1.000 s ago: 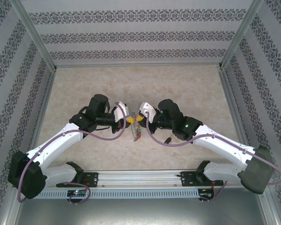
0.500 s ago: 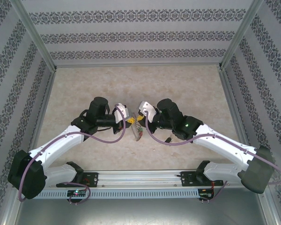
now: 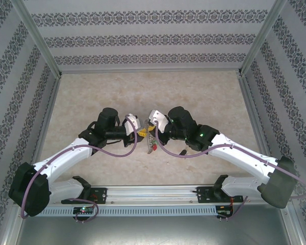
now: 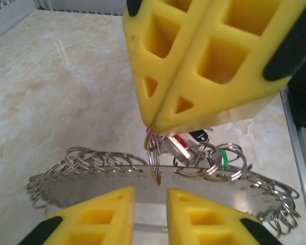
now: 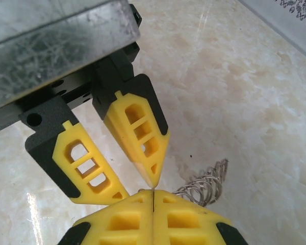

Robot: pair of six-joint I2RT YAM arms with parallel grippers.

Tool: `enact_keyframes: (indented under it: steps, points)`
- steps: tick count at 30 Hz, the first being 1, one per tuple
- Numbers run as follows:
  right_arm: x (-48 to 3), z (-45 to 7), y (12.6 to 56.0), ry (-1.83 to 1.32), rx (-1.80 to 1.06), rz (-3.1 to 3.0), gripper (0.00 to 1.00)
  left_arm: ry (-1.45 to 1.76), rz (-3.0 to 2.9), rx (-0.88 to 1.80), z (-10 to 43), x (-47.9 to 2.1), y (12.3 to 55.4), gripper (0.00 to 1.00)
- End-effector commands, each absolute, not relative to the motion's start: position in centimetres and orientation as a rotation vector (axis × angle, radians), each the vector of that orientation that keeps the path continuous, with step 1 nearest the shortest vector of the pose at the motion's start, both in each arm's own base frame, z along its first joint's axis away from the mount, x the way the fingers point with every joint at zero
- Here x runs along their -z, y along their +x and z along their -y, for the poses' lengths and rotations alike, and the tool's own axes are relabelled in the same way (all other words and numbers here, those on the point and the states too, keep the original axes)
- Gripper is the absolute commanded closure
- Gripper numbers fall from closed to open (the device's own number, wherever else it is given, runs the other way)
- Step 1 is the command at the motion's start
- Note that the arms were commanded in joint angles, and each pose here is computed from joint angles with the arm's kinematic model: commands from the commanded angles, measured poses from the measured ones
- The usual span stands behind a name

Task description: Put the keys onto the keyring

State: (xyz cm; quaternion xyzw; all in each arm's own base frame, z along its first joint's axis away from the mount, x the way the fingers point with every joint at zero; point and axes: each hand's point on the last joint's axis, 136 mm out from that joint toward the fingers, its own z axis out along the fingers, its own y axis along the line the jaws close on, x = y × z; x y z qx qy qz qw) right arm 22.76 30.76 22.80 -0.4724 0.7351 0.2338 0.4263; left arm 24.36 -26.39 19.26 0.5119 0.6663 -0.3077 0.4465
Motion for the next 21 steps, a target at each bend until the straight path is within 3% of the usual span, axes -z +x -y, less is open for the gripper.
enact_keyframes:
  steps: [1,21]
  points:
    - [-24.9,-31.4,23.0,-1.174,-0.577,-1.77,1.0,1.271,-1.624,0.765,26.8,-19.8,24.4,0.71]
    - [-24.3,-31.6,22.6,-1.2,-0.591,-1.764,1.0,1.272,-1.574,0.748,27.0,-21.9,24.7,0.71]
